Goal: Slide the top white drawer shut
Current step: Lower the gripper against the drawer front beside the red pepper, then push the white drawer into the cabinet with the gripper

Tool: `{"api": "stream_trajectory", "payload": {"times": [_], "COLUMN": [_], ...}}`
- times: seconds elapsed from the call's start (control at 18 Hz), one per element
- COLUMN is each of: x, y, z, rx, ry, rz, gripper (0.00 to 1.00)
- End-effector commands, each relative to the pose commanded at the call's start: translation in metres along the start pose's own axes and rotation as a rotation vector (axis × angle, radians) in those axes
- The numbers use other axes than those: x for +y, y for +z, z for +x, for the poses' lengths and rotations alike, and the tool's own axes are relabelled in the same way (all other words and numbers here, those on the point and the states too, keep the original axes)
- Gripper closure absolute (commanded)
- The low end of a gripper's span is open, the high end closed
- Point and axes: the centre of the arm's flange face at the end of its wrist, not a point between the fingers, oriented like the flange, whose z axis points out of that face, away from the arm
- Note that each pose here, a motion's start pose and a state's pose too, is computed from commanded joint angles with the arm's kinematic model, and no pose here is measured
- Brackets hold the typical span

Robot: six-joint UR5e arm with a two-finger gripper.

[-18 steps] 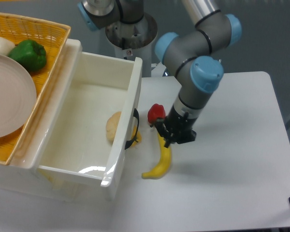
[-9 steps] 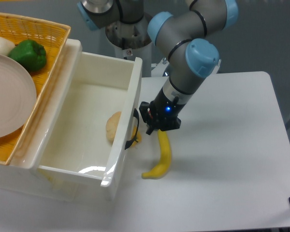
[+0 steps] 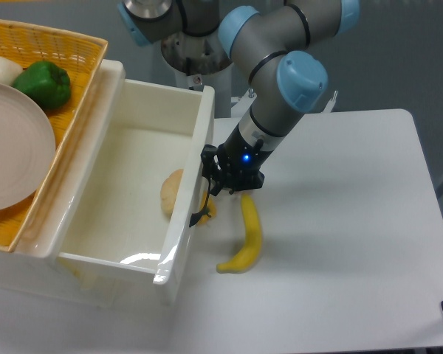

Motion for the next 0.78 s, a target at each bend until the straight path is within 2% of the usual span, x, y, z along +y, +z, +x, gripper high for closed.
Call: {"api": "stream_trajectory", "payload": {"times": [0.78], "x": [-0.010], "y": [0.011], "z": [0.033], "rx": [0.031], "ry": [0.033], "rz": [-0.013], "gripper": [1.00]}}
